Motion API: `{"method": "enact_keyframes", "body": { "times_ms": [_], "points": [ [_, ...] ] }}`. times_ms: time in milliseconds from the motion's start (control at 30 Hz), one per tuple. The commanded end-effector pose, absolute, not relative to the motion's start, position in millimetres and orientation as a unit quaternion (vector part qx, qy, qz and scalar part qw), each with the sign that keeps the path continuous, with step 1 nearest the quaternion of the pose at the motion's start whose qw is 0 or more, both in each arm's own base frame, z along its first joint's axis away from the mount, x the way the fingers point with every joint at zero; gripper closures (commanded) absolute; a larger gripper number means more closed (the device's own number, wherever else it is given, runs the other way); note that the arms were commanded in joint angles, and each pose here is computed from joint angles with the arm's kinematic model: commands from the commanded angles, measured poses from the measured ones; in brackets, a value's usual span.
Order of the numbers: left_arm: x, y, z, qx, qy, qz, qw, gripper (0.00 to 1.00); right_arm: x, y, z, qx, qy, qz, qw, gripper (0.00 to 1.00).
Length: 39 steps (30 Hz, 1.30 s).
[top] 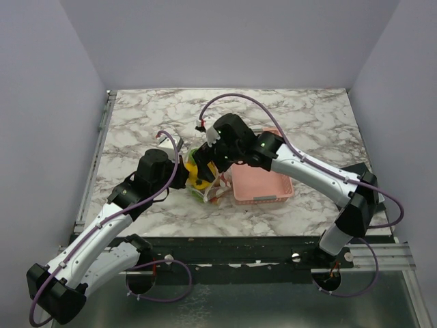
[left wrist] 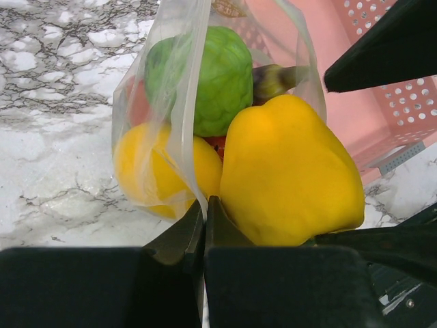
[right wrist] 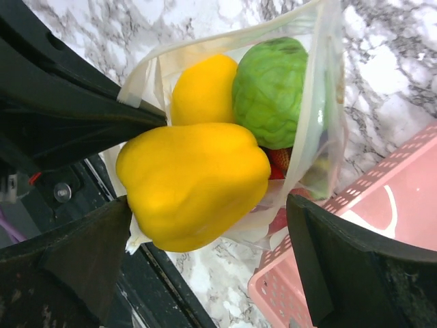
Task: Place the food in the zip-top bag and seal the zipper
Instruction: Place the fake vegetable in the zipper food storage bag.
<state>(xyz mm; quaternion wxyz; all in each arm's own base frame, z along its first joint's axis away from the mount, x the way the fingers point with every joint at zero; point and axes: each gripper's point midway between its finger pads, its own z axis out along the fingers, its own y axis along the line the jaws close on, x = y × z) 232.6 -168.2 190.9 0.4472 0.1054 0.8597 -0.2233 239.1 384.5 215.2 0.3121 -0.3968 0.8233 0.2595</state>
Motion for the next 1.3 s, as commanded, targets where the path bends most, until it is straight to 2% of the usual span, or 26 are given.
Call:
{"method": "enact_keyframes", "body": {
  "times_ms": [0,200,400,600,700,800,1267],
  "points": [
    [232.7,-173.9,197.4,0.113,0.852,-0.237,0.453,1.0,240.2,379.0,269.3,-0.359,0.81,0.27,0.377,0.0],
    [232.8,-173.3,198.3,0.111,0.851,-0.237,0.455,1.0,213.4,377.6,283.5,-0.349,0.806,0.282,0.386,0.01],
    [232.8,-173.1,197.5,0.111,0.852,-0.236,0.454,1.0,200.6,377.4,270.6,-0.315,0.827,0.265,0.383,0.09],
    [232.5,-172.6,199.1,0.11,0.85,-0.237,0.457,1.0,213.2,364.5,240.3,-0.243,0.863,0.215,0.388,0.19],
    [232.5,-172.3,199.9,0.109,0.85,-0.237,0.458,1.0,220.1,353.3,230.9,-0.202,0.872,0.196,0.401,0.3],
    [232.4,-172.6,200.2,0.109,0.849,-0.238,0.458,1.0,225.0,341.4,225.3,-0.165,0.876,0.184,0.415,0.36],
    [232.0,-172.4,199.9,0.109,0.849,-0.238,0.458,1.0,248.7,341.6,233.7,-0.091,0.862,0.179,0.466,0.45]
  ]
}}
